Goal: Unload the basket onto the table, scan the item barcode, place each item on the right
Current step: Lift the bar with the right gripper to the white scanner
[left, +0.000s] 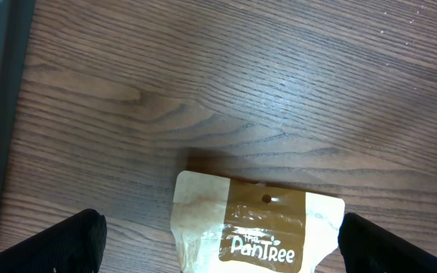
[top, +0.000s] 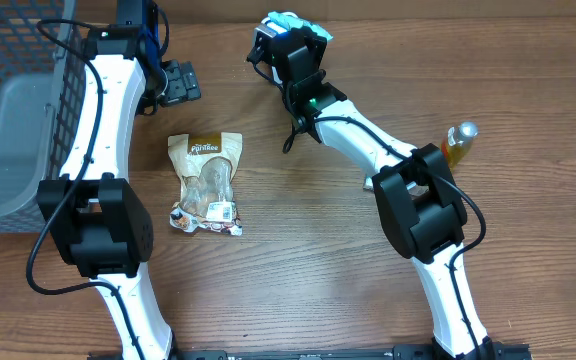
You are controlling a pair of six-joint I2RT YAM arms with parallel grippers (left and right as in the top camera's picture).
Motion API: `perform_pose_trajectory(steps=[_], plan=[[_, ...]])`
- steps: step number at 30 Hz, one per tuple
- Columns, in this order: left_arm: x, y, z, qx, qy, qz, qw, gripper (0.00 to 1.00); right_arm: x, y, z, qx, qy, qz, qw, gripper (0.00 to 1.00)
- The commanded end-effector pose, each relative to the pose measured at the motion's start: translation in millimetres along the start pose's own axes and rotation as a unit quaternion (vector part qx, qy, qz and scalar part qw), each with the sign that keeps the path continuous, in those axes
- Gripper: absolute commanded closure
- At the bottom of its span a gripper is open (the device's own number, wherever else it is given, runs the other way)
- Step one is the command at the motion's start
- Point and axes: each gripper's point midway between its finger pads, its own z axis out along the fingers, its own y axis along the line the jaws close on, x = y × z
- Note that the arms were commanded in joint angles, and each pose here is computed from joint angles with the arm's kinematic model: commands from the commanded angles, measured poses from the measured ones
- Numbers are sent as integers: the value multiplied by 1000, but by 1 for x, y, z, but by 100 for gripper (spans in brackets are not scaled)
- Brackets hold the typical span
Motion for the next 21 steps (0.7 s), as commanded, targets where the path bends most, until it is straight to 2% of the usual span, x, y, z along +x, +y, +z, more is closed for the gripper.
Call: perform_pose_trajectory(steps=[1, 15, 21], plan=[[-4, -1, -5, -1, -10, 11, 1000, 0, -3, -7, 1, 16, 5, 5, 1000, 95], [-4, -1, -5, -1, -10, 11, 1000, 1, -5, 34, -7, -52, 2, -44, 998, 94], [-4, -1, -5, -1, -10, 11, 1000, 1, -6, 37, -8, -56, 0, -47, 997, 94]])
